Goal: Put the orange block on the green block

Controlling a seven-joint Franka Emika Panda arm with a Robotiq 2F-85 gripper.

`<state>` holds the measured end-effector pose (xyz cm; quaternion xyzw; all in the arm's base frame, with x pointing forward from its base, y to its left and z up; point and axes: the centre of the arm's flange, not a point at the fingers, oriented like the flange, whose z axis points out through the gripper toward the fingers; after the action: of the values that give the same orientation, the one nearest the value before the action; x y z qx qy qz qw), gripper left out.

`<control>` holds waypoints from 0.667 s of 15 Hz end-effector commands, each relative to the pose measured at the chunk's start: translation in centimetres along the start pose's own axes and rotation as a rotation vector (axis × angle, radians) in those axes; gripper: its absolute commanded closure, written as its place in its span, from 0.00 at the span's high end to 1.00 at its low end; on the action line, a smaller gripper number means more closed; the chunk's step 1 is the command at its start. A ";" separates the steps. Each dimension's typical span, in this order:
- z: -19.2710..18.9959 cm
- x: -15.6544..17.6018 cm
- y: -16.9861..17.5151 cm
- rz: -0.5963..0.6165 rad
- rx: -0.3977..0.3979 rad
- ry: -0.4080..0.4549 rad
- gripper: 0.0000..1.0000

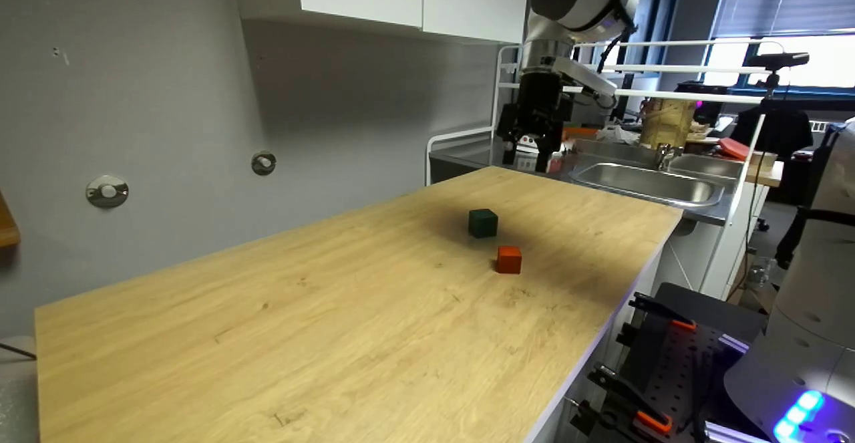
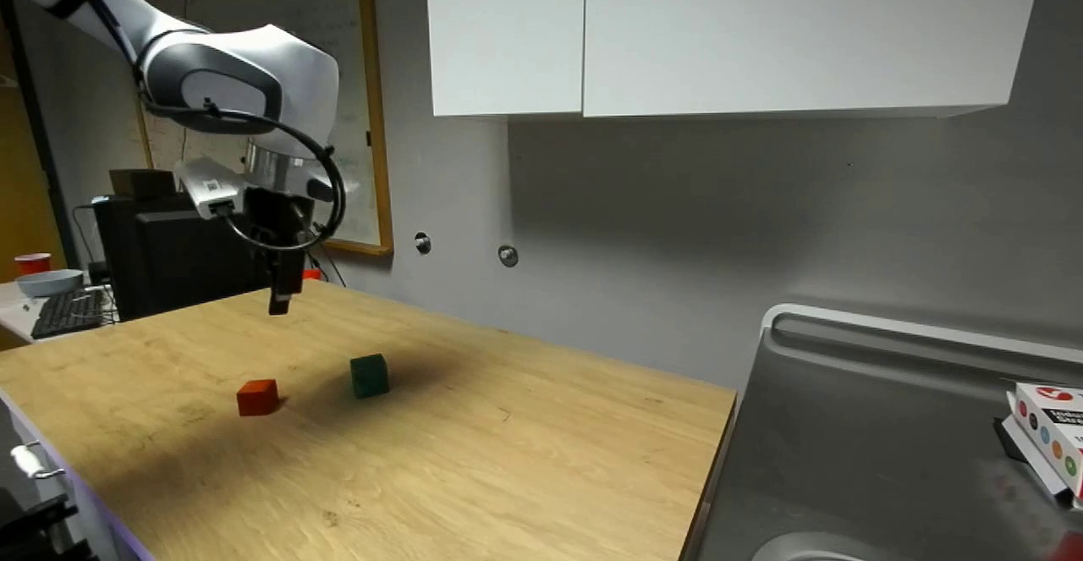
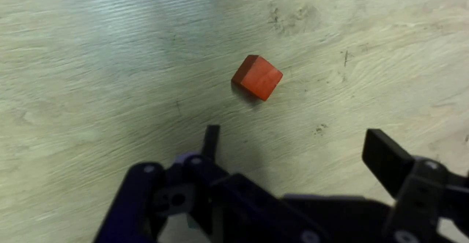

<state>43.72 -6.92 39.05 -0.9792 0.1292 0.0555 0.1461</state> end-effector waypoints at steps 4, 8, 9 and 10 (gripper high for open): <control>5.8 5.8 -0.3 0.324 0.048 -0.106 1.00; 10.1 7.3 0.5 0.472 0.048 -0.193 1.00; 11.1 7.5 0.5 0.501 0.046 -0.215 1.00; 11.9 7.8 0.5 0.531 0.047 -0.238 1.00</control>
<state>48.33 -6.25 28.02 -0.9160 0.3251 0.1738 0.1580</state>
